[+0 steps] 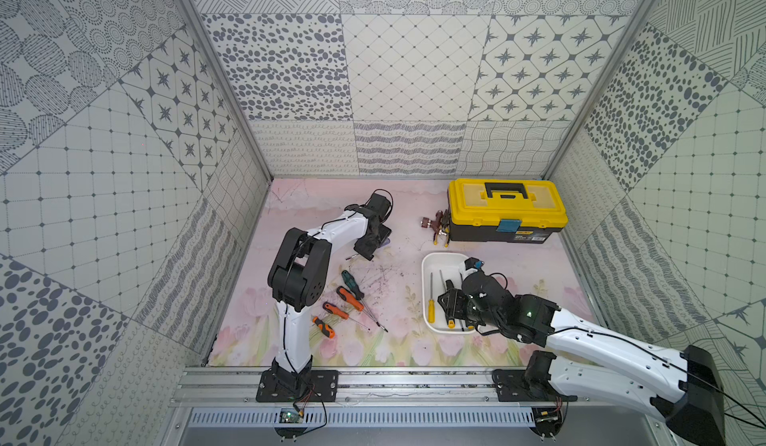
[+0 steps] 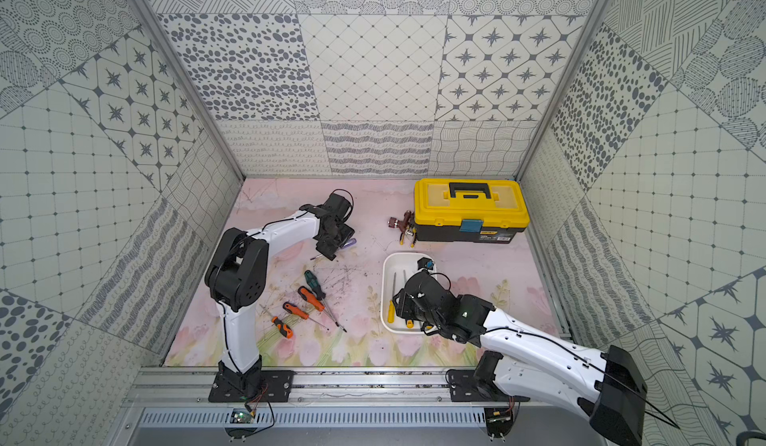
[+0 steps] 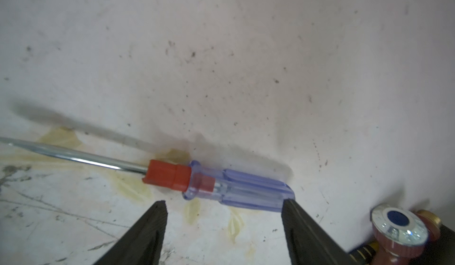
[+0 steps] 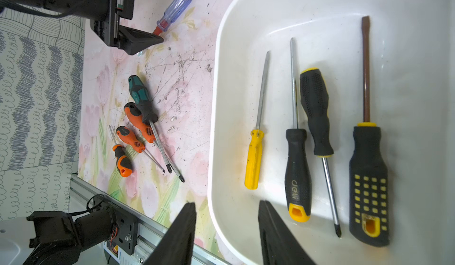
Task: Put the screwdriver on the desktop into the storage box
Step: Pick up the screwdriver from the center of the board.
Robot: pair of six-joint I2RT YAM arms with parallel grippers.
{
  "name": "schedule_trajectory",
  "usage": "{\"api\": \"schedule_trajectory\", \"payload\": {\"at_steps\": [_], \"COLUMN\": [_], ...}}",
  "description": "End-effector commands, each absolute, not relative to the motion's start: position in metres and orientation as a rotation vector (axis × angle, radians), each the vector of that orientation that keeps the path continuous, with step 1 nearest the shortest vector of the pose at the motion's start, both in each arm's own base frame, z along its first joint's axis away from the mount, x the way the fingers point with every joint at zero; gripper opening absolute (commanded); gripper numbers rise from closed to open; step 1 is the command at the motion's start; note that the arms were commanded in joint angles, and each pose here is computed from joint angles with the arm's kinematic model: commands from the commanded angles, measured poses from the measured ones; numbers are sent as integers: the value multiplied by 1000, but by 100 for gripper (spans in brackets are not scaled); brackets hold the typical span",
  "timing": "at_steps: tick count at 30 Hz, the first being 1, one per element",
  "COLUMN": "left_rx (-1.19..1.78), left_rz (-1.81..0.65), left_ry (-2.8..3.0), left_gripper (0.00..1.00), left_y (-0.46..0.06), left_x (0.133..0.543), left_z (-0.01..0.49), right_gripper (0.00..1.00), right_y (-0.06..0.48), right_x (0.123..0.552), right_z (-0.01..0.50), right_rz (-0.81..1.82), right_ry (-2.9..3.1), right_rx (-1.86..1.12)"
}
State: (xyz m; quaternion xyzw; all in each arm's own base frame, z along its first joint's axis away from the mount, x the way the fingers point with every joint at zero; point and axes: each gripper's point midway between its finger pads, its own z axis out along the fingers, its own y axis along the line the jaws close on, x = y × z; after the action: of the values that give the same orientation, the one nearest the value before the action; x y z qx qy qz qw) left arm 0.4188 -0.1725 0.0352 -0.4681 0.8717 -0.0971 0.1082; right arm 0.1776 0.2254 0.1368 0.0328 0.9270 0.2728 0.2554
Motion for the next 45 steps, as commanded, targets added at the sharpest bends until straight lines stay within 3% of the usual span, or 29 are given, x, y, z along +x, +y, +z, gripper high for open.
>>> {"api": "schedule_trajectory", "payload": {"at_steps": [1, 4, 9, 15, 20, 23, 29, 35, 40, 45], "left_rx": [-1616, -1634, -1573, -1504, -1391, -1280, -820, -340, -13, 138], "left_rz": [-120, -91, -44, -1, -71, -138, -385, -736, -1393, -1584], "left_ry": [2543, 2567, 2636, 2713, 2724, 2689, 2545, 2427, 2226, 2085], "left_gripper": [77, 70, 45, 28, 1, 0, 0, 0, 0, 0], "left_y": [-154, -150, -146, -141, -144, -150, -185, -233, -283, -282], "left_x": [398, 398, 389, 372, 369, 375, 377, 330, 265, 219], "left_z": [12, 1, -11, -26, -22, 4, 108, 190, 239, 256], "right_gripper": [46, 42, 33, 31, 31, 31, 33, 54, 65, 73], "right_y": [228, 228, 224, 225, 226, 229, 238, 260, 276, 280], "right_x": [178, 177, 178, 178, 178, 176, 171, 156, 139, 129], "right_z": [140, 141, 147, 149, 152, 158, 181, 215, 240, 260], "right_rz": [752, 751, 749, 747, 753, 775, 895, 1155, 1384, 1508], "right_ry": [2498, 2499, 2483, 2487, 2483, 2473, 2399, 2258, 2123, 2020], "right_rx": [62, 60, 65, 60, 51, 15, -71, -207, -298, -340]}}
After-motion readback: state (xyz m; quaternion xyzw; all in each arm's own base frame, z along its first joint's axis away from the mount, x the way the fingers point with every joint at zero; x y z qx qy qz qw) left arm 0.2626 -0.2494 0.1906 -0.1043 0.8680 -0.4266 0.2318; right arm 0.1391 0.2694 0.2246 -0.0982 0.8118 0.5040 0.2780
